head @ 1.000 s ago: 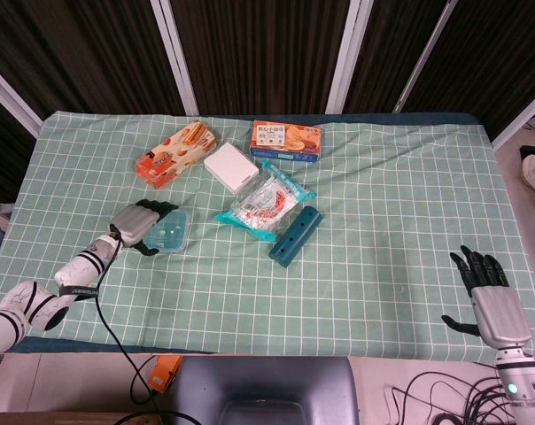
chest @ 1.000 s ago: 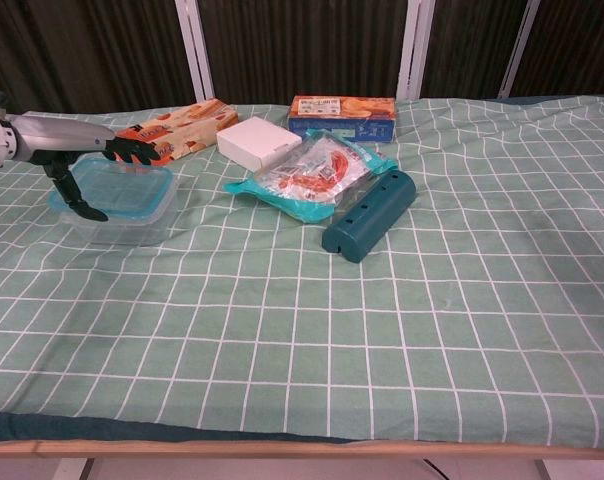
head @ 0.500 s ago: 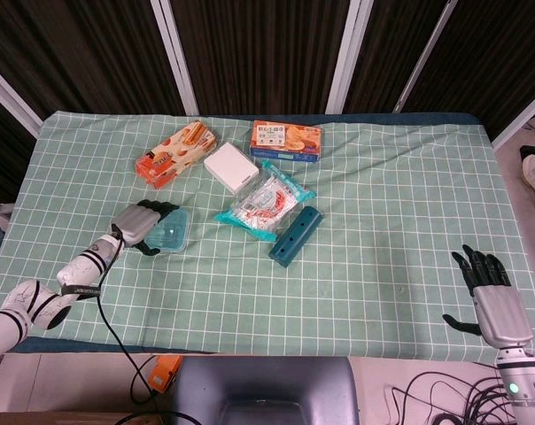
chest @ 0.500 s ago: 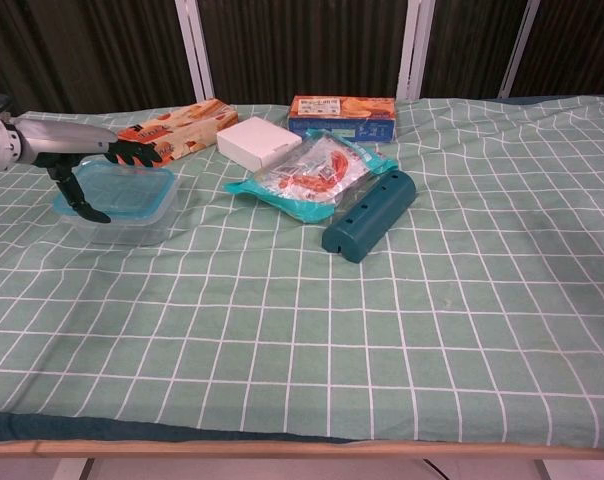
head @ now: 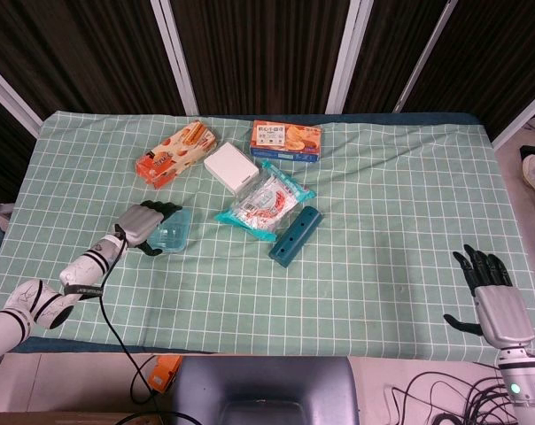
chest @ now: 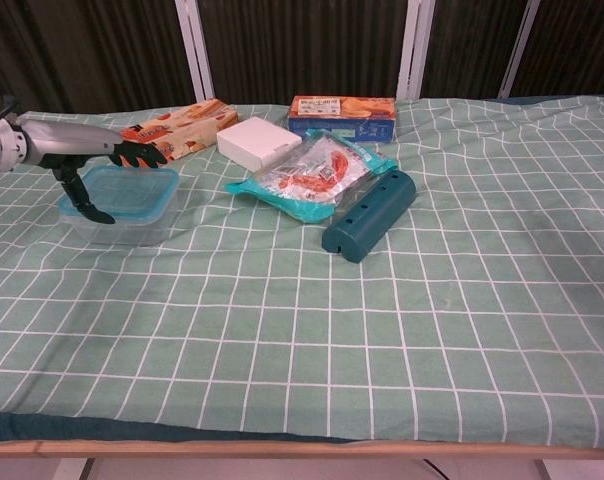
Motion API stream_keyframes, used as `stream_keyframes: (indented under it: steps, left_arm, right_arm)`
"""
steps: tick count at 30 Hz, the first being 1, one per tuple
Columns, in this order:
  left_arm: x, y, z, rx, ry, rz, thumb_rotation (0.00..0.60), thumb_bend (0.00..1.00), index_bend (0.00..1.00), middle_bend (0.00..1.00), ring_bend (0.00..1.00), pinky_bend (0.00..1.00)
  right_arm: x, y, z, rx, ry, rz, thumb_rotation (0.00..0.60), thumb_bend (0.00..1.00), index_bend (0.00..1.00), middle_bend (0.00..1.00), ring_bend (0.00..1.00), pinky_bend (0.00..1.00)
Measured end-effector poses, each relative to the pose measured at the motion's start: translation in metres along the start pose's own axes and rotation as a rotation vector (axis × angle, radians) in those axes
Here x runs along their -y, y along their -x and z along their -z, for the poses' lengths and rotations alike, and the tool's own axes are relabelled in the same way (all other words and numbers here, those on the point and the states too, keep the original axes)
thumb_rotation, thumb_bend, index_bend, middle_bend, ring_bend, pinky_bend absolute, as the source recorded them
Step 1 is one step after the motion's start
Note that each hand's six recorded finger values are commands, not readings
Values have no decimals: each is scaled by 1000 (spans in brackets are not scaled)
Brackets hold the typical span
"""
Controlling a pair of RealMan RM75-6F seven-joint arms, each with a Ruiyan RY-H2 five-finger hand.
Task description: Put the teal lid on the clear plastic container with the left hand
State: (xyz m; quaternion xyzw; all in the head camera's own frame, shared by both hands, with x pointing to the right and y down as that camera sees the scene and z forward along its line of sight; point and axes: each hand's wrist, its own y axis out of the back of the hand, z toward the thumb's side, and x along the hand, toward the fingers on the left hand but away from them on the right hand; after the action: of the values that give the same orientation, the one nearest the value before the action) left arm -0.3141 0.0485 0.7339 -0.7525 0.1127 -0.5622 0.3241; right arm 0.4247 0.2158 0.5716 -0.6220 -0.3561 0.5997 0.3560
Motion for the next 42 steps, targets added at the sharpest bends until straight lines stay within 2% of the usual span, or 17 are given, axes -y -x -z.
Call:
stream_keyframes:
  steps: [19,22,29,35,42]
  left_arm:
    - [5,1,3,-14,-8,17,600,256,0,560,588,582]
    - [9,3,4,-18,-4,22,600,256,0,556,581,558]
    - [17,7,5,-17,10,28,600,256,0,535,469,335]
    - [25,10,3,-5,2,39,600,256,0,472,324,133]
    - [28,14,2,-2,-16,45,600,247,0,345,155,23]
  right_arm:
    - [-1,0,1,3,1,2,600,159,0,0,0,0]
    - [-1,0,1,3,1,1,600,159,0,0,0,0]
    - [-1,-1,1,2,2,2,600,159,0,0,0,0]
    - [-1,-1,0,0,2,2,600,159,0,0,0,0]
    - [-2,-2,0,-4,5,4,600,159,0,0,0,0]
